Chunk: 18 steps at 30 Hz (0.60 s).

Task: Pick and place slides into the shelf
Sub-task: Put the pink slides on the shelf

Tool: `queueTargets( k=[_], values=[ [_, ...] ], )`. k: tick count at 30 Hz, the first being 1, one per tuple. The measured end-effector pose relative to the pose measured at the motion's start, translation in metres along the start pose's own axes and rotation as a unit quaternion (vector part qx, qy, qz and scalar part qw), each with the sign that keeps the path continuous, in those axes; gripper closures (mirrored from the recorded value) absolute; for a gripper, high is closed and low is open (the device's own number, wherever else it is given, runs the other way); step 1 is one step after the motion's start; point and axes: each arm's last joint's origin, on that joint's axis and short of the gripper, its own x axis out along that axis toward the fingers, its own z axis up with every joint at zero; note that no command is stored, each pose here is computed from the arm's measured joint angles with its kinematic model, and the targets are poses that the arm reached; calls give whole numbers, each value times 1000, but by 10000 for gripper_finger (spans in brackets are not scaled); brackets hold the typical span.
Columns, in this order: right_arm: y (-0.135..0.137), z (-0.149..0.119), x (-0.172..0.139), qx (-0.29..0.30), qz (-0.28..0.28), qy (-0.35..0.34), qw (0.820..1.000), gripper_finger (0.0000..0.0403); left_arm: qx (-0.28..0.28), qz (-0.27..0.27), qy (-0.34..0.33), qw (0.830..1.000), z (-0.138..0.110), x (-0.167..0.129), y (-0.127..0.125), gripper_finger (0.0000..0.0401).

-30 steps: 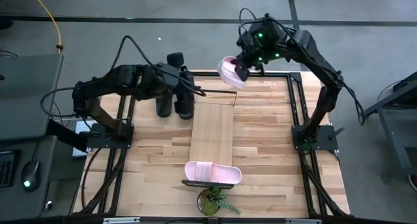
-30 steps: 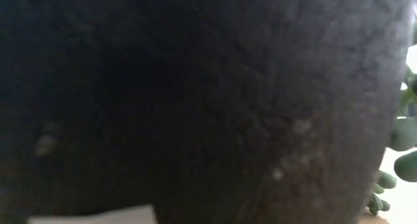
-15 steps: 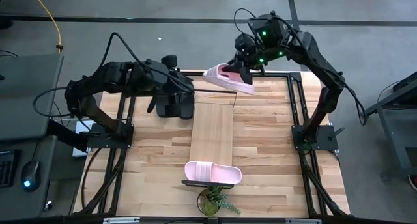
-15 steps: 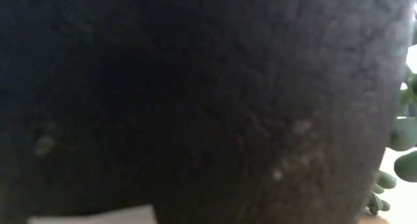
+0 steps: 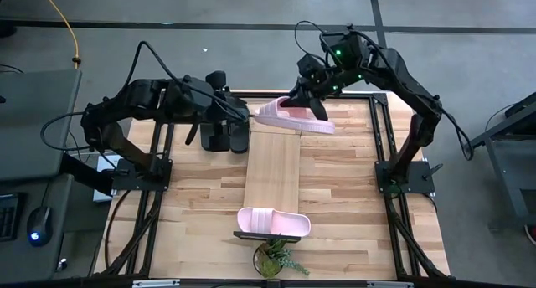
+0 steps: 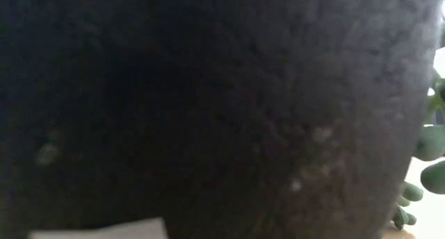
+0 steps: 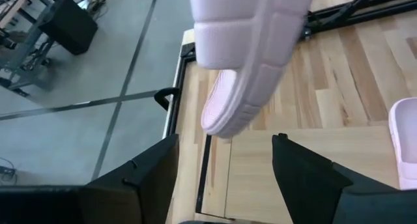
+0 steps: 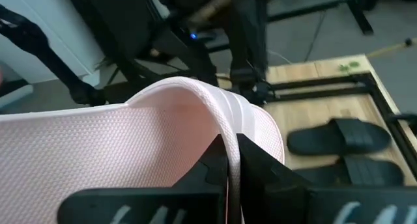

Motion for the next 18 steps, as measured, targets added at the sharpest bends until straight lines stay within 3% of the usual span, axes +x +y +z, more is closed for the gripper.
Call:
queueTargets(
  k=[18],
  values=[
    [16, 16, 20, -20, 40, -69, 997, 403, -22, -36, -66, 997, 14, 6, -2, 179]
  ],
)
